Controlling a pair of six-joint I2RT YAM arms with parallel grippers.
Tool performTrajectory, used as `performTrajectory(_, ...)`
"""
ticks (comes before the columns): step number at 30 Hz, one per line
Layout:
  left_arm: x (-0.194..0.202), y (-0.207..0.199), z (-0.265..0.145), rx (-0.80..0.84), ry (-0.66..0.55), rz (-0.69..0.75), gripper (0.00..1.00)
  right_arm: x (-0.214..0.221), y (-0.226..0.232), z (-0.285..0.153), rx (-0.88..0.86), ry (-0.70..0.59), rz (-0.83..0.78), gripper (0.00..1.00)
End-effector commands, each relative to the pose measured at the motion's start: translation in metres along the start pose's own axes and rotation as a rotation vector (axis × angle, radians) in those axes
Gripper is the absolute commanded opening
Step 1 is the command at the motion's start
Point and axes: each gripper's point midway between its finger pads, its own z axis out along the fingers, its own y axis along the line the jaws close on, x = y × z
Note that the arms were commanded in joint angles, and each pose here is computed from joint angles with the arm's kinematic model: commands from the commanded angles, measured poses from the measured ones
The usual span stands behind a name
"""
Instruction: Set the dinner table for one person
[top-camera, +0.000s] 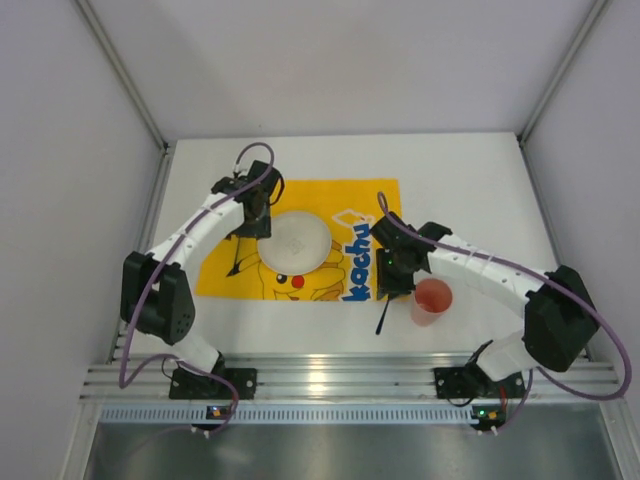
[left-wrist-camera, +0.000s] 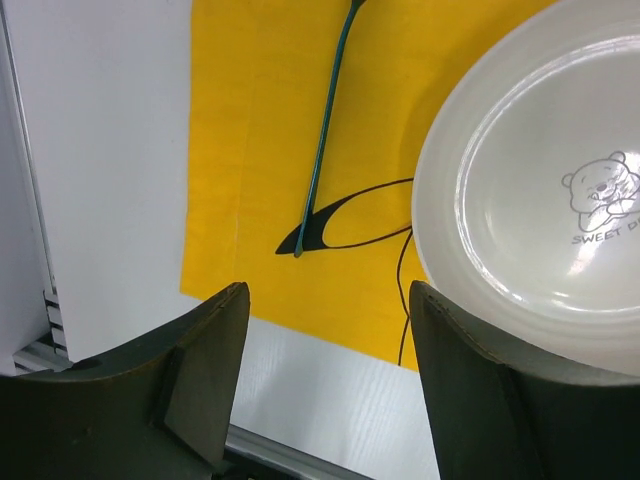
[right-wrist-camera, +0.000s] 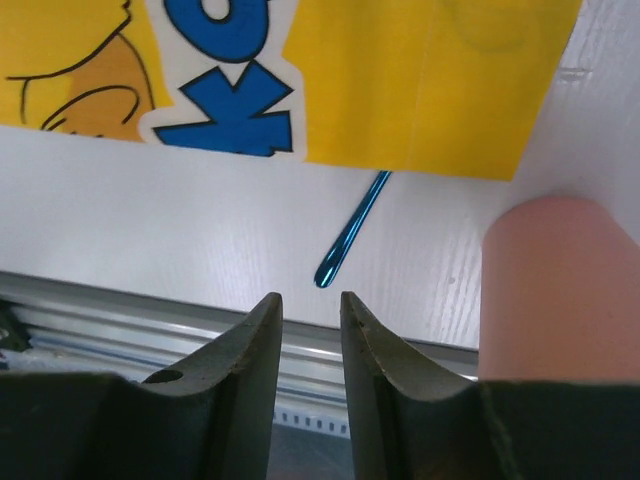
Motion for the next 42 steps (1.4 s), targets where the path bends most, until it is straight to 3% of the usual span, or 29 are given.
performTrajectory(1,-0.002,0.002,-0.016,0.05,-0.04,-0.04,0.7,-0.006,-0.004,0.016,0.067,-0.042,0.01,0.3)
performTrajectory(12,0.01,0.015,-0.029,0.056,-0.047,-0.011,0.69,-0.018,-0.004,0.074,0.13,-0.058,-0.001,0.2)
performTrajectory(19,0.013,0.026,-0.033,0.026,-0.053,0.018,0.69,0.0,-0.022,0.098,0.173,-0.013,0.016,0.18)
performTrajectory(30,0.014,0.02,-0.028,0.04,-0.043,0.007,0.69,0.022,-0.099,0.069,0.303,-0.025,0.159,0.13)
performTrajectory(42,0.012,0.015,-0.031,0.062,-0.044,0.009,0.68,-0.01,-0.176,0.058,0.403,-0.062,0.323,0.14)
